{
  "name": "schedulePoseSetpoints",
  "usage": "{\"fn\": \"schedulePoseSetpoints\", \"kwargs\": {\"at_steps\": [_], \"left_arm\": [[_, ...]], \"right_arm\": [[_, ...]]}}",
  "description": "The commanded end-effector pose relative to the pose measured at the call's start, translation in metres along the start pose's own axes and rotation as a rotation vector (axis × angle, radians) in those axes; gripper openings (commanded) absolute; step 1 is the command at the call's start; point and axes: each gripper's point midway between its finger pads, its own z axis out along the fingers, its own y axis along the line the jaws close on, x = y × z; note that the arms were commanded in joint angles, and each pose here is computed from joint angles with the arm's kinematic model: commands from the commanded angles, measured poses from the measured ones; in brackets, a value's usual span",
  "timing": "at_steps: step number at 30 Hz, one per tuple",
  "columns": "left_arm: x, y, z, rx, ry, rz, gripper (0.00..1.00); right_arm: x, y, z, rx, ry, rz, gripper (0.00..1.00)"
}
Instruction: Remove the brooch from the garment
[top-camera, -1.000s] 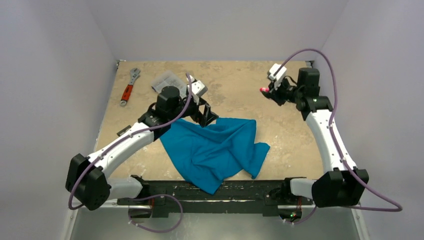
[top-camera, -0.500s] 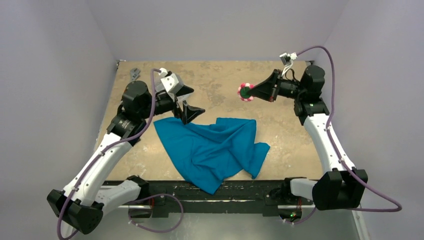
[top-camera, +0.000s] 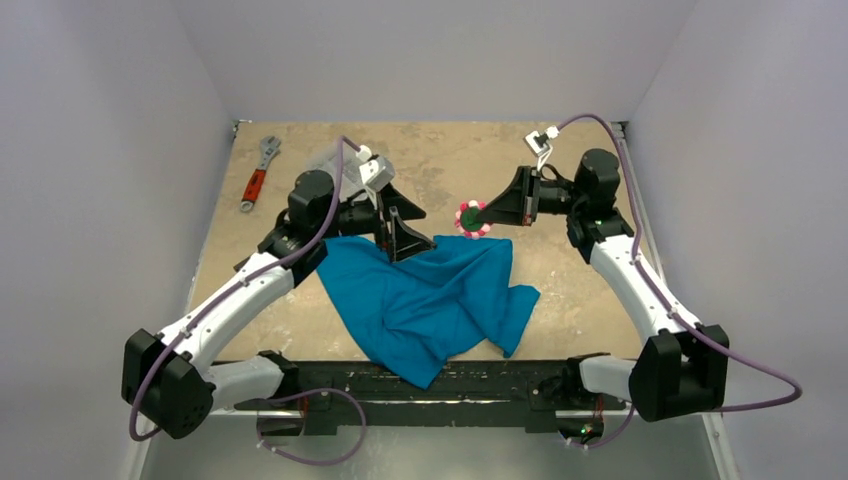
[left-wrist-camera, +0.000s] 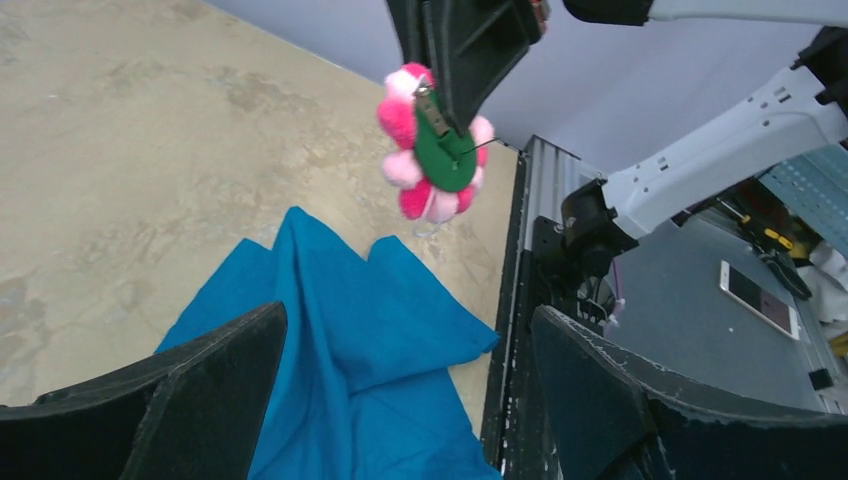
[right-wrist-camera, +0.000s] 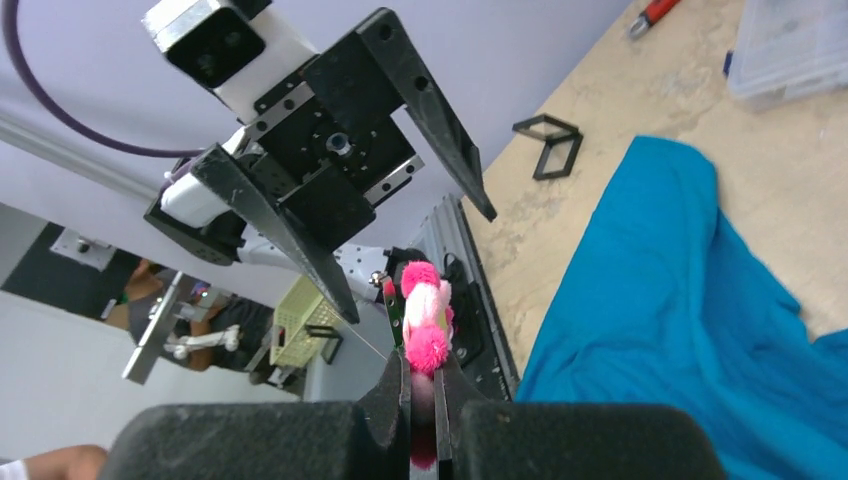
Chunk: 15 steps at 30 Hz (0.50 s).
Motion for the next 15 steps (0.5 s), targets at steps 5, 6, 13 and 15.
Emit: {"fn": "schedulePoseSetpoints", "kwargs": {"at_steps": [5, 6, 13, 15], "left_arm": [[-0.041, -0.018, -0.024, -0.035, -0.109, 0.277, 0.7], [-0.042, -0.019, -0.026, -0.023, -0.104, 0.345, 0.67], [-0.045, -0.041, -0.027, 0.037, -0.114, 0.571, 0.42], [-0.043, -0.055, -0.025, 0.084, -0.116, 0.621, 0.39]], "right_arm": [[0.024, 0.036, -0.008, -0.045, 0.058, -0.093, 0.0], [0.031, 0.034, -0.01, -0.043, 0.065, -0.081, 0.0], [0.053, 0.042, -0.018, -0.036, 0.115, -0.078, 0.0], [0.054, 0.043, -0.018, -0.038, 0.121, -0.095, 0.0]]}}
